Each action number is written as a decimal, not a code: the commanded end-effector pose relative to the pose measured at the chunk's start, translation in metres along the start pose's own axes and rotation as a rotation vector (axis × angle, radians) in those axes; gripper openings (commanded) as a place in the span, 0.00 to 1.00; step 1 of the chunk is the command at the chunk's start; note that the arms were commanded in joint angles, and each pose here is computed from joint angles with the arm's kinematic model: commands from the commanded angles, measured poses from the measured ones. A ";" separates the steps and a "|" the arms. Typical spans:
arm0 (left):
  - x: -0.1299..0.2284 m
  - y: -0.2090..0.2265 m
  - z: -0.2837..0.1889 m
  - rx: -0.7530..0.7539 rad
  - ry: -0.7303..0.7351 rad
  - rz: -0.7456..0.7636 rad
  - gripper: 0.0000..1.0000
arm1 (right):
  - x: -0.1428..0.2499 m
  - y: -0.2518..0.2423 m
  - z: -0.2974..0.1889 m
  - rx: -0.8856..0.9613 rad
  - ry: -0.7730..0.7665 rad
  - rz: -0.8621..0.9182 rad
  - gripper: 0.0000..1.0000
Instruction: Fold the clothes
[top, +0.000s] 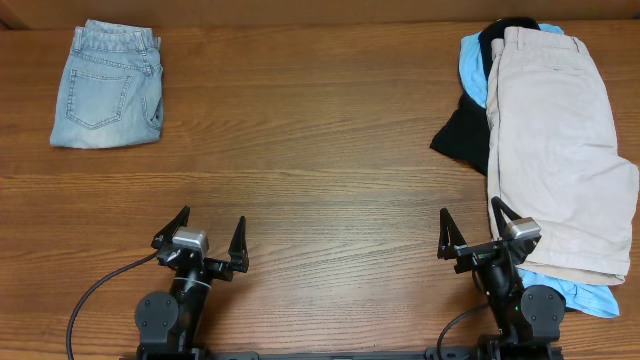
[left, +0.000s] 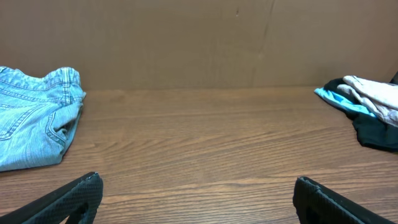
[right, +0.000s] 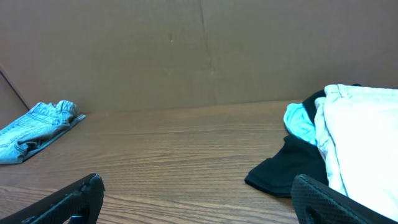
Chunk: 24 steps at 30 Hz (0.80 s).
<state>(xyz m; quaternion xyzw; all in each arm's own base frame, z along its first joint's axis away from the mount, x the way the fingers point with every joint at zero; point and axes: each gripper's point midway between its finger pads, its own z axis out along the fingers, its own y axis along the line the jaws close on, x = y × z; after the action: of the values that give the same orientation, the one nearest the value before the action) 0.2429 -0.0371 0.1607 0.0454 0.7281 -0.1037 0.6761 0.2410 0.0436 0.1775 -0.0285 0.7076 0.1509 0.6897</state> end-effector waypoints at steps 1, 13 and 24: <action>-0.001 -0.001 0.000 0.005 -0.010 -0.012 1.00 | 0.001 0.003 0.000 -0.019 -0.005 -0.003 1.00; -0.032 -0.018 -0.009 0.083 -0.045 0.000 1.00 | -0.041 0.014 -0.006 -0.048 -0.111 -0.032 1.00; -0.104 -0.024 -0.007 0.078 0.046 -0.007 1.00 | -0.156 0.031 -0.029 0.000 -0.178 -0.135 1.00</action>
<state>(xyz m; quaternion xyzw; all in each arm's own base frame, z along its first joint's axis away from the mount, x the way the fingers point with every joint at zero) 0.2345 -0.0466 0.2419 0.0640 0.7313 -0.1245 0.6675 0.2140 0.0426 0.3036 -0.0503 0.6409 0.1338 0.7542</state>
